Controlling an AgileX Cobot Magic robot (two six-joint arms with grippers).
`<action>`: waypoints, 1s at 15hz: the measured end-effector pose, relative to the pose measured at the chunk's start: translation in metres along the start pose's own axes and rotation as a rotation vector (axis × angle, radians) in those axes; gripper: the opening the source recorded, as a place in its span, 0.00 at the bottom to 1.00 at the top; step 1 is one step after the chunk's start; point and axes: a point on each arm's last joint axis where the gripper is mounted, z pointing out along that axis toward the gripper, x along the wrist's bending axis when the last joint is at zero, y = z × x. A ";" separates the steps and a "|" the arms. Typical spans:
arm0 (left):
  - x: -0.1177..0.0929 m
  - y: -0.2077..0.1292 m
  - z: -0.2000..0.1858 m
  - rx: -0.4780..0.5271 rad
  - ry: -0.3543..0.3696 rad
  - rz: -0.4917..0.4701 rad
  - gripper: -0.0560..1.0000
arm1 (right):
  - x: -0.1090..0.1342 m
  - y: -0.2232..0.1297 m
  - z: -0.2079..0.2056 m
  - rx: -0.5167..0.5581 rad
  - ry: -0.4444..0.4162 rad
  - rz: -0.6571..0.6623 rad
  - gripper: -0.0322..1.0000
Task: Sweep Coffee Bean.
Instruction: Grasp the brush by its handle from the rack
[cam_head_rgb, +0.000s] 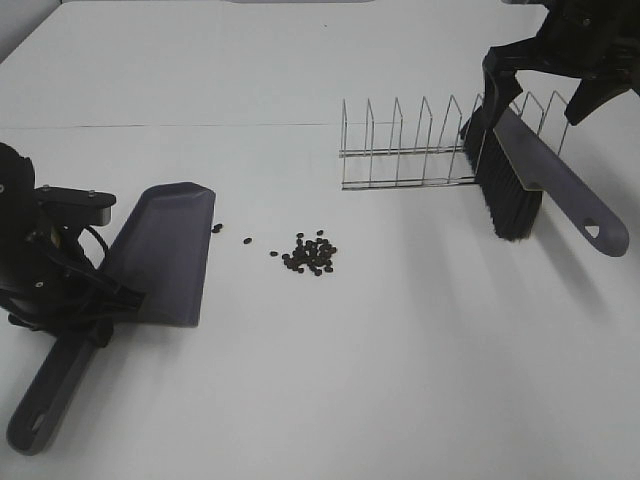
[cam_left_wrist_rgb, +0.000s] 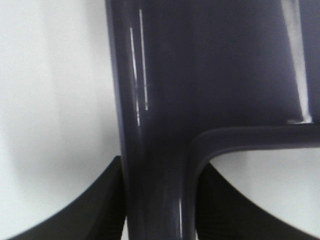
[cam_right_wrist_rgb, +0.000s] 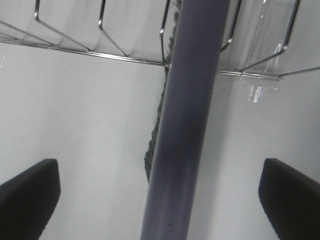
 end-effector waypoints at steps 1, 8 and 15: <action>0.000 0.000 0.000 0.000 0.000 0.000 0.36 | -0.005 0.001 0.003 0.004 -0.001 0.009 0.96; 0.000 0.000 0.000 0.000 0.000 0.000 0.36 | -0.013 -0.005 0.073 0.150 0.018 0.007 0.95; 0.000 0.000 0.000 0.000 0.000 0.000 0.36 | -0.011 -0.005 0.076 0.150 0.049 0.021 0.95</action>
